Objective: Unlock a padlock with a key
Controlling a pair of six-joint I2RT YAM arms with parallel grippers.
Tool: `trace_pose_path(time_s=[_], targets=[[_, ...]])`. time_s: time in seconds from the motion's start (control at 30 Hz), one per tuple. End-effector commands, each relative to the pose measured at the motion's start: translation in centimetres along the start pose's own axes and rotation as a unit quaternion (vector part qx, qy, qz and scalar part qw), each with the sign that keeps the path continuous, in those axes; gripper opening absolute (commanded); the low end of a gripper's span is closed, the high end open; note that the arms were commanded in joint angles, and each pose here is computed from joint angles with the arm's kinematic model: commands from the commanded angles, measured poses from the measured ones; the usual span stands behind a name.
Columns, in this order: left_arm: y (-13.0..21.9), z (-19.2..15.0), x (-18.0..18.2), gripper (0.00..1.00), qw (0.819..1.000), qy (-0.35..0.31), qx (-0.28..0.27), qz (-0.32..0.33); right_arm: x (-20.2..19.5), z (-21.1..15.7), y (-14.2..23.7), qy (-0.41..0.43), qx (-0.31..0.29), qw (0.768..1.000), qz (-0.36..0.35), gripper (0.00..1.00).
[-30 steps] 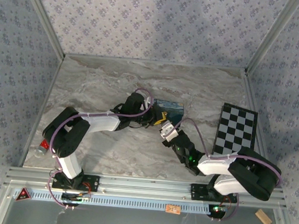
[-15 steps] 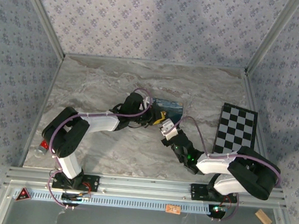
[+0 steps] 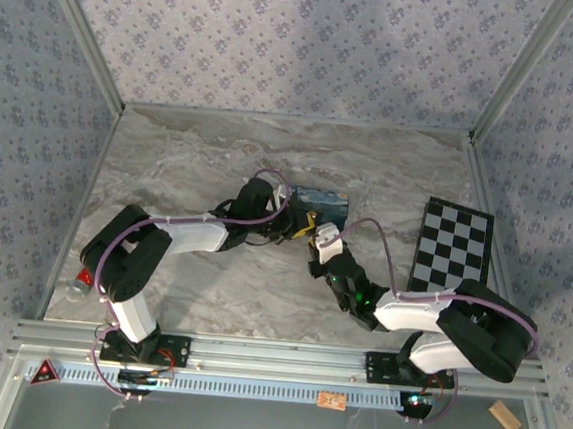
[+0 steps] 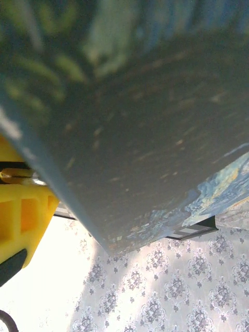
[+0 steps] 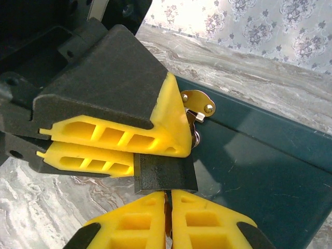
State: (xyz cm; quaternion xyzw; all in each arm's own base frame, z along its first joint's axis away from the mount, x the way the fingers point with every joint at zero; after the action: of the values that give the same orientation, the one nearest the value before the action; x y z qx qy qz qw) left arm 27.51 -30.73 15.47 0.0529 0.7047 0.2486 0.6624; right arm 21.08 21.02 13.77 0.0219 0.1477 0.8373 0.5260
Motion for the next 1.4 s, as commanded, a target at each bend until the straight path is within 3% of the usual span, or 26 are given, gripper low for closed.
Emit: trace_pose_path(time_s=[0.0,0.37,0.7,1.37], targets=[[0.2,-0.3,0.0,0.00,1.000,-0.005,0.009,-0.008,-0.4,0.5,-0.5,-0.046,0.001,0.999,-0.023,0.09],[0.0,-0.3,0.6,0.00,1.000,-0.010,0.009,-0.001,-0.4,0.4,-0.3,-0.118,0.026,0.992,-0.020,0.07],[-0.4,-0.5,2.1,0.00,1.000,-0.005,0.018,0.018,-0.4,0.0,0.1,-0.237,0.047,0.970,-0.003,0.04],[0.5,0.2,1.9,0.00,1.000,-0.016,0.003,-0.012,-0.2,-1.1,0.1,-0.291,0.058,0.954,0.038,0.00]])
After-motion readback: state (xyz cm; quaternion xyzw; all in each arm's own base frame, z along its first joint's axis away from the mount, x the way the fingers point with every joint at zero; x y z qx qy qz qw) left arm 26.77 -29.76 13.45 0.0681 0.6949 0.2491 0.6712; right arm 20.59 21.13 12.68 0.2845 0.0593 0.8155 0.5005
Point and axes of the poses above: each hand's point on the last joint's axis, 136 mm out from that joint toward the fingers, its own y axis back along the fingers, its own x axis along the line the jaws close on, z = x × y, the point moved 7 cm from there along y, back along the fingers, and after that the axes turned 3 degrees about y, right-handed, at the moved point
